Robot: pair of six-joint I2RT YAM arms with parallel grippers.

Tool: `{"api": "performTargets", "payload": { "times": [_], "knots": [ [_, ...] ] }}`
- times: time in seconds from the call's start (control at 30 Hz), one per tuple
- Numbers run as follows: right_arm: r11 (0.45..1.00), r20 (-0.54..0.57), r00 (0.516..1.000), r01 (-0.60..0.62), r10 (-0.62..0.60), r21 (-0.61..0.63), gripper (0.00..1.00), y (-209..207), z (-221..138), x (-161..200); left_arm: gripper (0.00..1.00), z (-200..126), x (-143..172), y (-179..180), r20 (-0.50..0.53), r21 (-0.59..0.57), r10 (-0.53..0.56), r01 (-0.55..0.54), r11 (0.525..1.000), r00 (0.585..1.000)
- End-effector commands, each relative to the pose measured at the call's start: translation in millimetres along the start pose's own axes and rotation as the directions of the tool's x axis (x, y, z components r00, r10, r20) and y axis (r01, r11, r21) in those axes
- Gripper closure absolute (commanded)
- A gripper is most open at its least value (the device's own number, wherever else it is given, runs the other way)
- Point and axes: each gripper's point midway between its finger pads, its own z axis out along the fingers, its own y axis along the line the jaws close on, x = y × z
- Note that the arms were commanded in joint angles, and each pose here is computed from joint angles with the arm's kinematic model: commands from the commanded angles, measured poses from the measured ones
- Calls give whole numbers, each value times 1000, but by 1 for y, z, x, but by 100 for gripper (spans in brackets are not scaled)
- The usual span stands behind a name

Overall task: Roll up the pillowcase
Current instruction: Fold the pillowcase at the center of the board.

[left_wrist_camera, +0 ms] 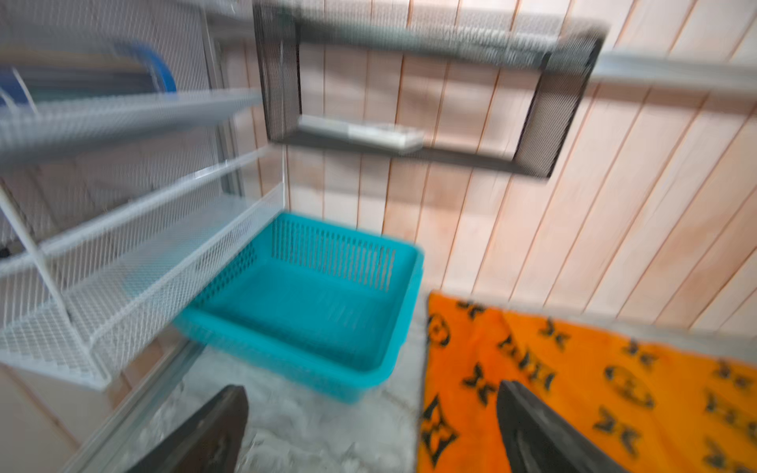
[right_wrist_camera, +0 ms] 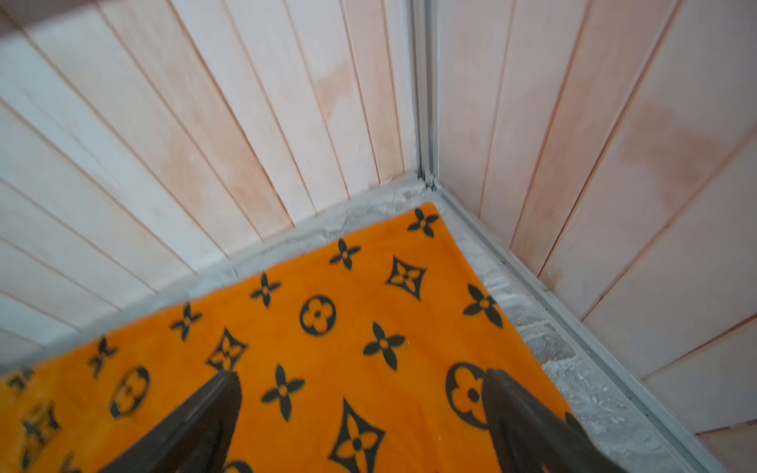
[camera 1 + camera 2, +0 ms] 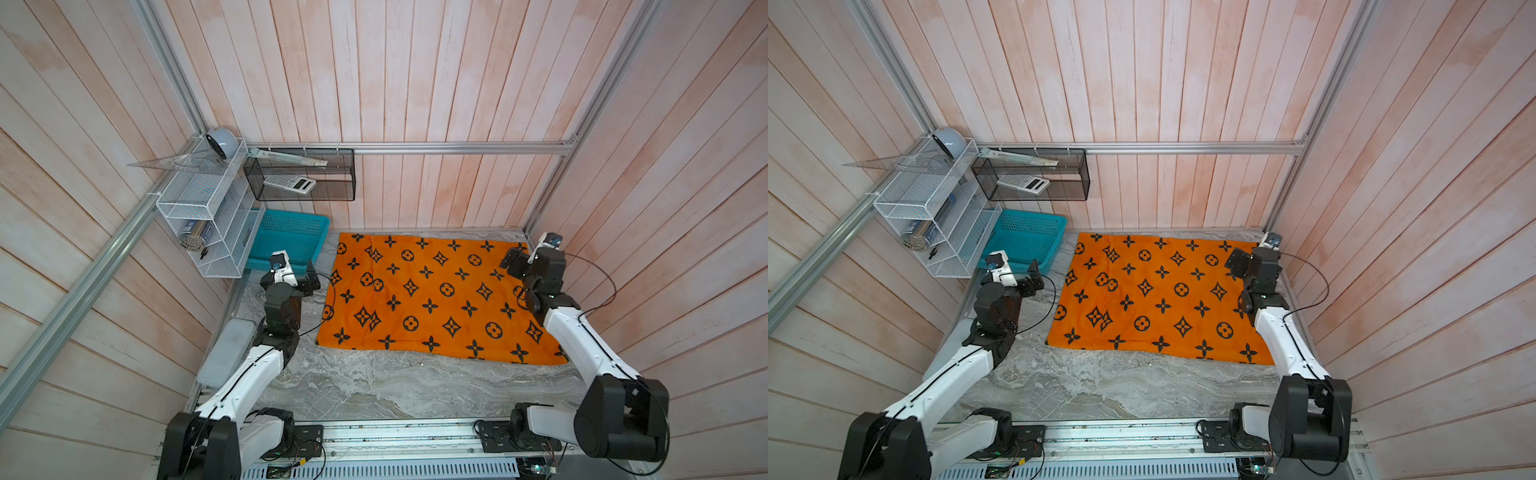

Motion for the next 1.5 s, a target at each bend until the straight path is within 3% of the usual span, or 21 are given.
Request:
{"api": "performTargets", "payload": {
  "times": [0.0,0.03,0.07,0.13,0.2,0.3,0.33,0.37,0.4,0.43,0.53,0.63,0.73,0.77,0.83,0.9,1.0,1.47],
  "knots": [
    [894,-298,885,-232,358,384,11,-88,-13,107,0,-27,25,45,-170,-296,-325,267,917,930],
    [898,-367,831,-317,418,305,36,-82,-5,124,0,-33,27,53,-175,-340,-359,286,896,917],
    [894,-416,793,-365,445,261,48,-83,-4,134,0,-35,29,59,-161,-356,-394,319,878,905],
    [845,-409,742,-429,531,319,56,-101,-12,151,0,-36,33,59,-176,-303,-493,429,851,852],
    [837,-405,737,-429,542,340,66,-108,-22,157,0,-37,41,59,-230,-297,-546,476,828,806],
    [855,-430,750,-361,503,372,65,-113,-39,155,0,-39,50,54,-321,-310,-535,447,839,782],
    [859,-434,757,-331,489,389,64,-117,-45,154,12,-40,55,54,-339,-328,-546,448,832,766],
    [865,-436,766,-307,472,397,63,-119,-49,153,44,-42,60,55,-359,-357,-557,442,823,749],
    [869,-439,774,-282,457,407,63,-122,-52,152,83,-48,69,60,-381,-414,-575,422,806,725],
    [870,-439,778,-267,449,415,63,-125,-54,151,100,-52,80,63,-406,-465,-597,406,786,691],
    [874,-456,775,-246,437,419,66,-128,-58,159,100,-66,115,55,-496,-522,-631,375,766,597],
    [880,-478,766,-238,431,411,72,-128,-60,166,100,-84,158,44,-556,-557,-639,333,761,531],
    [882,-498,752,-235,431,409,69,-128,-60,175,100,-106,196,39,-588,-604,-651,274,748,481],
    [883,-507,747,-233,431,408,65,-128,-59,178,94,-112,206,41,-587,-628,-662,254,736,465],
    [884,-530,730,-225,432,410,58,-128,-59,182,64,-128,227,50,-570,-690,-698,209,693,433],
    [887,-547,720,-218,428,407,52,-127,-58,185,49,-135,240,53,-560,-719,-721,195,668,408],
    [892,-561,715,-203,417,404,48,-127,-56,187,39,-135,252,54,-544,-739,-743,195,644,391],
    [891,-579,705,-173,409,420,45,-130,-55,188,38,-99,277,29,-524,-751,-787,260,607,326]
  ]
}}
